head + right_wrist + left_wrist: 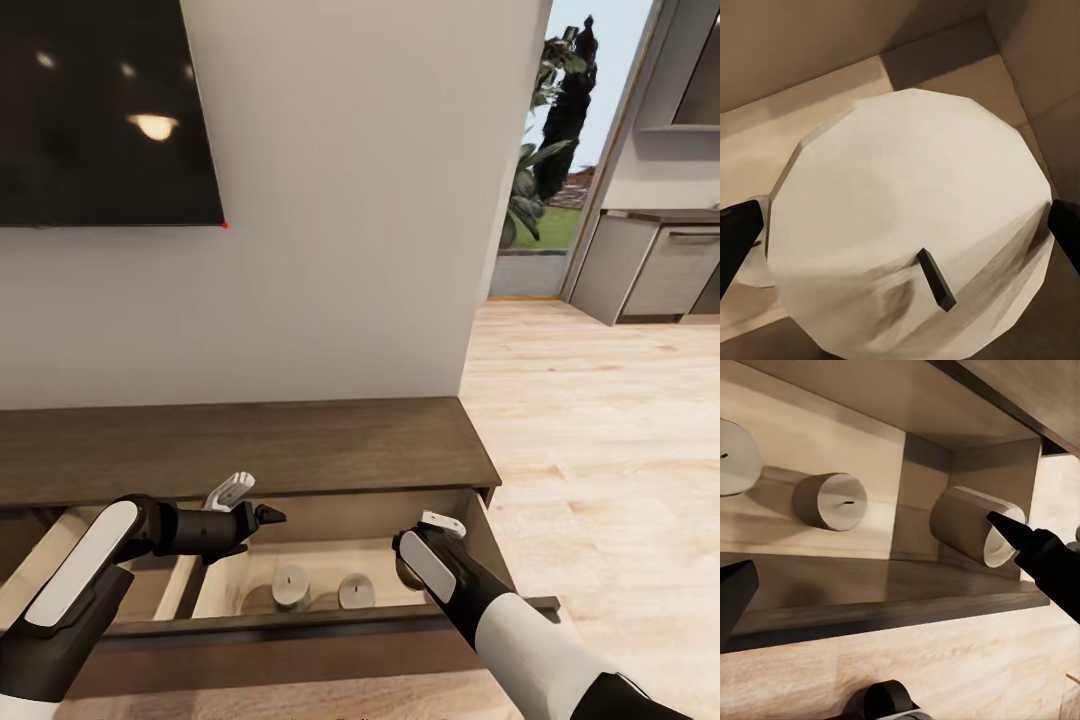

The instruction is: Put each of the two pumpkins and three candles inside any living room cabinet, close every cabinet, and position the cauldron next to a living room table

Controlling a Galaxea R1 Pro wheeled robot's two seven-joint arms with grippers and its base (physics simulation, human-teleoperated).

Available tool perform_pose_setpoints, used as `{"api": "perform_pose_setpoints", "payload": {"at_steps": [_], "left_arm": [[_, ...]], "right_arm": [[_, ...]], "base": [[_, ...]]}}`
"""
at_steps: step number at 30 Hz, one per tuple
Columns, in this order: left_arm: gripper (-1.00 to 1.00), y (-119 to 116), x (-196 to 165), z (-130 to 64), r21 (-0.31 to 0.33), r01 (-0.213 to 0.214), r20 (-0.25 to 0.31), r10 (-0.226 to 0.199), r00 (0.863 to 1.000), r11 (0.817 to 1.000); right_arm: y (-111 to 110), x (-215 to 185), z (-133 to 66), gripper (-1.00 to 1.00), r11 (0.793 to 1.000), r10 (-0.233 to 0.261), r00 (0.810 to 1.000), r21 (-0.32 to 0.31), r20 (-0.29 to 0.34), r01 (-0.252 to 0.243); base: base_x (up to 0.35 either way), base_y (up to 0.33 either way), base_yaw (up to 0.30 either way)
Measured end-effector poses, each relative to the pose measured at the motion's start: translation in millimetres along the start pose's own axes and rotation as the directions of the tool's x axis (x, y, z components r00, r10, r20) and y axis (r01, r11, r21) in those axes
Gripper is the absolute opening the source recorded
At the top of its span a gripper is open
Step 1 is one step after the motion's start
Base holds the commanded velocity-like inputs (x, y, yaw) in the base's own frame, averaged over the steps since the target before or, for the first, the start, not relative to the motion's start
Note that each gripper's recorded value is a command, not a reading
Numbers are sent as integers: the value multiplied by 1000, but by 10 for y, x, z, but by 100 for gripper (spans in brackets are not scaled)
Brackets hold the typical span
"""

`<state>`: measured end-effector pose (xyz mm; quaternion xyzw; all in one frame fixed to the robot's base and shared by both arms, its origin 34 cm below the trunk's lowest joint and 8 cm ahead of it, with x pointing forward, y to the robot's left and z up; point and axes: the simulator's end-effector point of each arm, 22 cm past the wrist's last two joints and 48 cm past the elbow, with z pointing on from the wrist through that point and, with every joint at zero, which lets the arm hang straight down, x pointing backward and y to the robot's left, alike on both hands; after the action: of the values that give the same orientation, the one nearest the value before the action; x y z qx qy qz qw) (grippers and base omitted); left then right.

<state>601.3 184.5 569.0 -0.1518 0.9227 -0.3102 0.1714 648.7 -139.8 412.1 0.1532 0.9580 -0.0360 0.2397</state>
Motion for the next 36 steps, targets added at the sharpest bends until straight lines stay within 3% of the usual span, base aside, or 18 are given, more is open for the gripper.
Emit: {"api": "perform_pose_setpoints", "payload": {"at_steps": [19, 36], "left_arm": [[100, 197, 144, 205, 5, -4, 4, 4, 1000, 1000], [100, 195, 145, 204, 5, -5, 4, 5, 1000, 1000]], "right_arm": [[-31, 228, 258, -100, 1000, 0, 1000, 1, 0, 0], [-30, 224, 256, -100, 1000, 0, 1000, 0, 2, 0]], "base": [[0, 0, 0], [25, 0, 0]]}}
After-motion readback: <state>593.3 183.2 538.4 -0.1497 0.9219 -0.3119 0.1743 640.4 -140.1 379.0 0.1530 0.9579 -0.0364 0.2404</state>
